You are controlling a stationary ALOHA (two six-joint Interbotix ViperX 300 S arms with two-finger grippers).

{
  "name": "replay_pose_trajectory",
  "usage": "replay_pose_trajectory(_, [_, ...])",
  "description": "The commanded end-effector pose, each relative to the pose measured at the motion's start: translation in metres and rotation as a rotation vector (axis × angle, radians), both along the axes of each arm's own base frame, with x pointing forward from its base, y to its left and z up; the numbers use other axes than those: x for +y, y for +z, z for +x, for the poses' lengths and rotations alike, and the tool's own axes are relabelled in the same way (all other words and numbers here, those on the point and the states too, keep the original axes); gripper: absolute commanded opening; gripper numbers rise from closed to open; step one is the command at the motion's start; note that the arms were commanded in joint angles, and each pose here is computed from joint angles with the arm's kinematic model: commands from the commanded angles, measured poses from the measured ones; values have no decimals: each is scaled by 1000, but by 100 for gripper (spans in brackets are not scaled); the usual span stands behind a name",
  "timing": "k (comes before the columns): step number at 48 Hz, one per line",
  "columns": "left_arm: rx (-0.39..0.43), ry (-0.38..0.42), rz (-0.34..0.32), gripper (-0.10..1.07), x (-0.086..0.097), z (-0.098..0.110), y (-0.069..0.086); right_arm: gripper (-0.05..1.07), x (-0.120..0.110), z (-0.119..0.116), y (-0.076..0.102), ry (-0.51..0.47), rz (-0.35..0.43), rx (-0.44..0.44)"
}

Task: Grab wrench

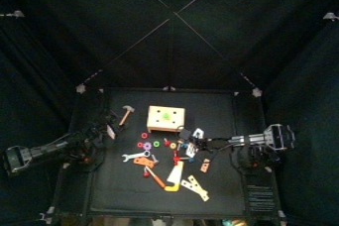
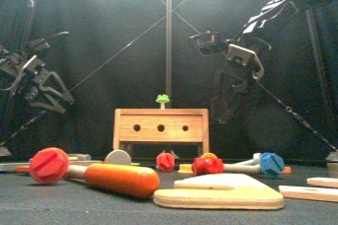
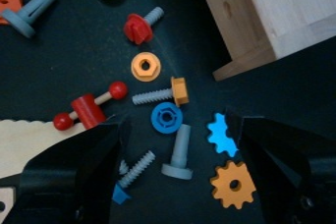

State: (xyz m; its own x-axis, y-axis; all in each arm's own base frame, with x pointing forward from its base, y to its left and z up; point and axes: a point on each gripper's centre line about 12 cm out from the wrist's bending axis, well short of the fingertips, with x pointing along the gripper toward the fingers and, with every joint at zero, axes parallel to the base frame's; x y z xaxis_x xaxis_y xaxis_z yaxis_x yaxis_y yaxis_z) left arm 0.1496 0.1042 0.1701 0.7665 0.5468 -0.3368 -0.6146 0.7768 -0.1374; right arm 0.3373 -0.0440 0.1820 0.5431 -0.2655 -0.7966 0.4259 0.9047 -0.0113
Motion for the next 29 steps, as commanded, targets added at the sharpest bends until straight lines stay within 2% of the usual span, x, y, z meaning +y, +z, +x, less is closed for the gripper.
replay_pose_trajectory(1, [-8,-58,27,96,-7,6,5,104,1,9,16,12,-8,-54])
replay_pose_trajectory(5, [-17,-101,26,96,-13,12,7,104,2,19,20,33,-10,-91])
replay_pose_trajectory(14, [-26,-216,43,96,-31,23,12,104,7,67,21,138,-31,-190])
replay_pose_trajectory(21, [10,-374,35,96,-58,31,7,104,5,87,14,161,-66,-177])
replay_pose_trajectory(29, [65,-510,-7,96,-84,36,-3,104,0,95,16,148,-69,-186])
